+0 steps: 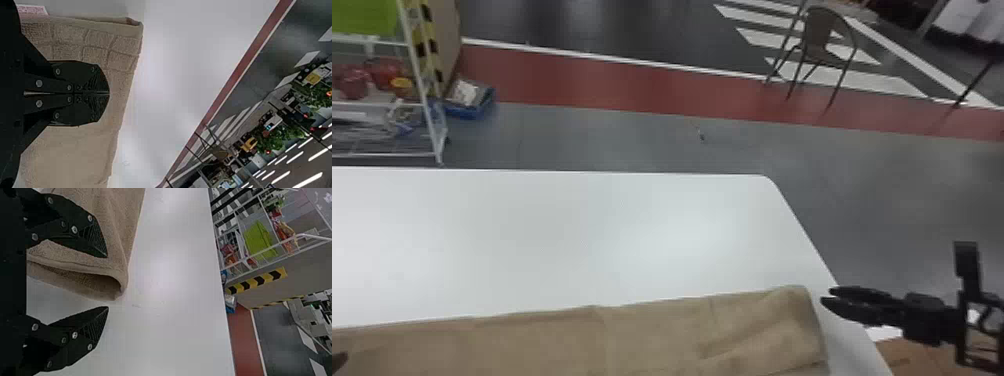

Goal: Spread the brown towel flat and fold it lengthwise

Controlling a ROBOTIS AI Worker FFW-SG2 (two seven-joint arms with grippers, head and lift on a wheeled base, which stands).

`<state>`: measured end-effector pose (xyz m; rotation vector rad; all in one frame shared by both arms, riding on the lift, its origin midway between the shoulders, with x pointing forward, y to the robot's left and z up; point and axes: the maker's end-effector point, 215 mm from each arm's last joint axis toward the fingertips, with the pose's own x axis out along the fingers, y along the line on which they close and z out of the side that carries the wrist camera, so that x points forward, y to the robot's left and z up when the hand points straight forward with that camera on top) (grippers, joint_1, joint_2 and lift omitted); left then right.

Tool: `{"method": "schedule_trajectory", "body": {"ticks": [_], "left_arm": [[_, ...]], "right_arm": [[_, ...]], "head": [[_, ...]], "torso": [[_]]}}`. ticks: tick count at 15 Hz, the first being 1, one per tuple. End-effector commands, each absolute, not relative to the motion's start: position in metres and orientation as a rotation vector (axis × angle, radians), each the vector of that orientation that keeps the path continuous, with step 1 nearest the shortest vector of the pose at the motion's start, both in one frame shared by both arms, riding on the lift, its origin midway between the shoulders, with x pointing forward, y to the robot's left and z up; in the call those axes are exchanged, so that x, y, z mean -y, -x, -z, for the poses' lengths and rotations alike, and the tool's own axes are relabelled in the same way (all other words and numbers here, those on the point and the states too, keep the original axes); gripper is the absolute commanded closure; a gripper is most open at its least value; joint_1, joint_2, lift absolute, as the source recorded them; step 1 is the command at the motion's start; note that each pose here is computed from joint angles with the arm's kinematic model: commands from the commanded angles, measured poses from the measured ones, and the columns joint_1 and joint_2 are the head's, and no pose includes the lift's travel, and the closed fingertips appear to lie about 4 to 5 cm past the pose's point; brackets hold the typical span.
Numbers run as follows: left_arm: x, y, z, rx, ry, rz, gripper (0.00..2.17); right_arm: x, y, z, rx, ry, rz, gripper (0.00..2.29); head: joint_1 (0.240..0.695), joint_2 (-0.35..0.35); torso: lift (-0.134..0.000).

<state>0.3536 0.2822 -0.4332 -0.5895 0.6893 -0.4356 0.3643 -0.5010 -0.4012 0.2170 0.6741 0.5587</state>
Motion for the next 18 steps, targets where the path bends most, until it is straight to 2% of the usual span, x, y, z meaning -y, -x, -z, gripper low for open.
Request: {"method": "schedule_trajectory", "body": {"ticks": [1,5,10,15,18], "left_arm": [[-0.288,-0.356,0.421,-0.655,0.587,0.432,1.21],[-0.316,-0.357,0.407,-0.604,0.578,0.387,1.17],[-0.344,-0.352,0.416,-0.620,0.542,0.321,1.17],[-0.358,-0.349,0.425,-0.595,0.528,0.299,1.17],[-0.355,-0.351,0.426,-0.575,0.530,0.308,1.17]], "right_arm": [[0.512,-0.362,0.391,-0.649,-0.225,-0.539,0.07],[0.536,-0.353,0.367,-0.582,-0.257,-0.489,0.08],[0.542,-0.346,0.364,-0.569,-0.285,-0.468,0.08],[0.531,-0.341,0.355,-0.426,-0.304,-0.478,0.08],[0.526,-0.337,0.357,-0.383,-0.317,-0.477,0.09]], "head": [[0.695,-0.336],[0.695,-0.350],[0.695,-0.338],[0.695,-0.310],[0.695,-0.288]], "torso": [[-0.123],[-0.123],[-0.123],[-0.123],[-0.123]]}}
